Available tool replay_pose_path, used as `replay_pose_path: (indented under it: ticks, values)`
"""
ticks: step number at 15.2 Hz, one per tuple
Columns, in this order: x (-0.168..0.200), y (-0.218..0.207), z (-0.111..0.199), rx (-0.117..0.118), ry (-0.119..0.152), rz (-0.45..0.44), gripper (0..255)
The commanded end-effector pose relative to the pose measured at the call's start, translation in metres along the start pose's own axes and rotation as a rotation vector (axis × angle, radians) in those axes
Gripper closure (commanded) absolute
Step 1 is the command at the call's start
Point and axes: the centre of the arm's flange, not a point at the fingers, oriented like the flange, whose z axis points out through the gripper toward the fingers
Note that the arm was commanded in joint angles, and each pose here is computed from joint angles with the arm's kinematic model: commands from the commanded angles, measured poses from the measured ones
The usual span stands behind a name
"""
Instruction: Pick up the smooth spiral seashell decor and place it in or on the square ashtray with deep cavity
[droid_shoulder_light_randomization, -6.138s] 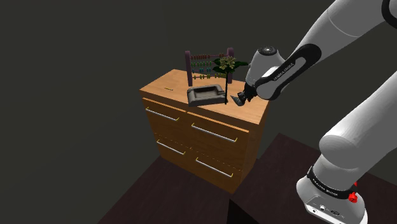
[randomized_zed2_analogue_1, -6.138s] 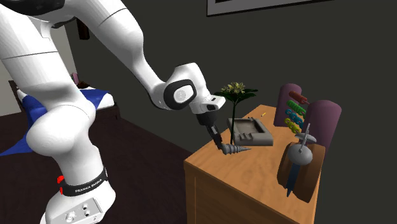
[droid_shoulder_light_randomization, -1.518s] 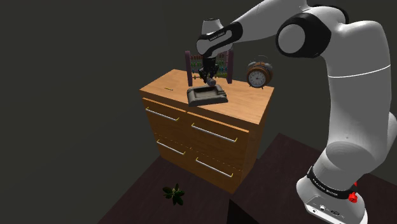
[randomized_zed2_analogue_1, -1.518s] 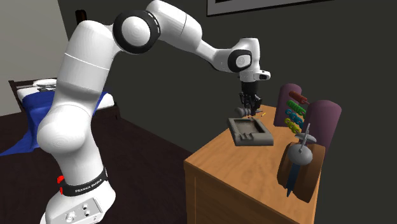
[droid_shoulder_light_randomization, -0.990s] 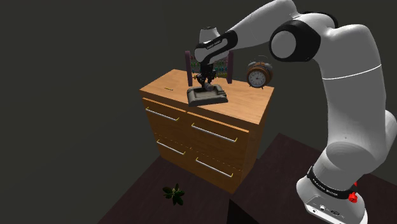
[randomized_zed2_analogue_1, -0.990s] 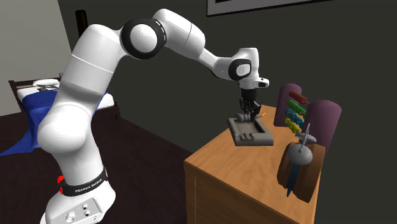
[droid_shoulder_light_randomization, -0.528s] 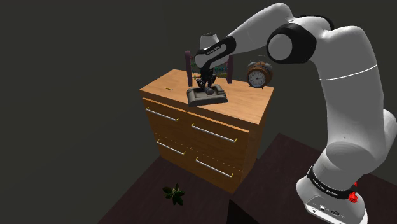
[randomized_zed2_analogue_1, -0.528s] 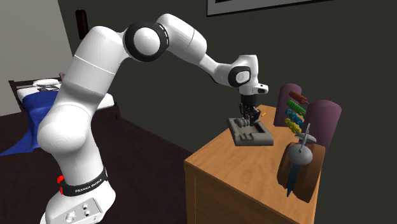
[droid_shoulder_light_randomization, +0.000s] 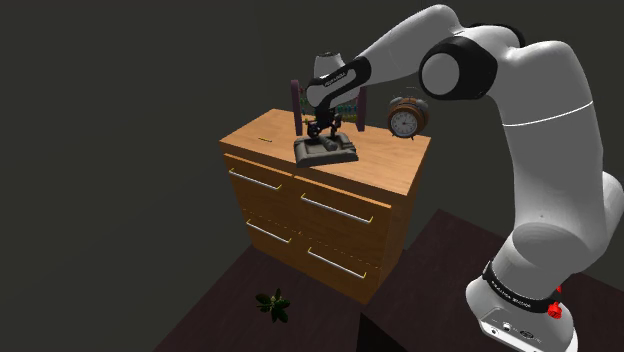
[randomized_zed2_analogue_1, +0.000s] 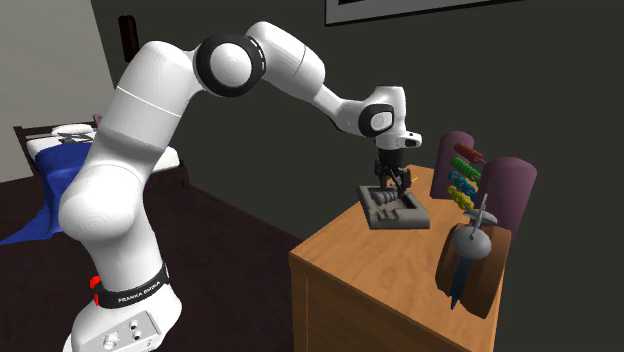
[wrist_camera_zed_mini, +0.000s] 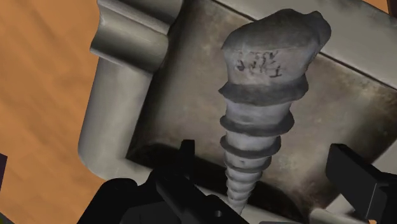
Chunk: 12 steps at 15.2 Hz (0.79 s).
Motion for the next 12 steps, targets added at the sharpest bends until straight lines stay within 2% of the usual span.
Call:
replay_pose_path:
  ticks: [1, 3, 7, 12]
  values:
    - [0.0, 0.0, 0.0, 0.0, 0.0, 0.0, 0]
    - [0.0, 0.0, 0.0, 0.0, 0.0, 0.0, 0]
    - [0.0, 0.0, -0.05, 0.0, 0.0, 0.0, 0]
    - [0.0, 0.0, -0.05, 0.0, 0.0, 0.0, 0]
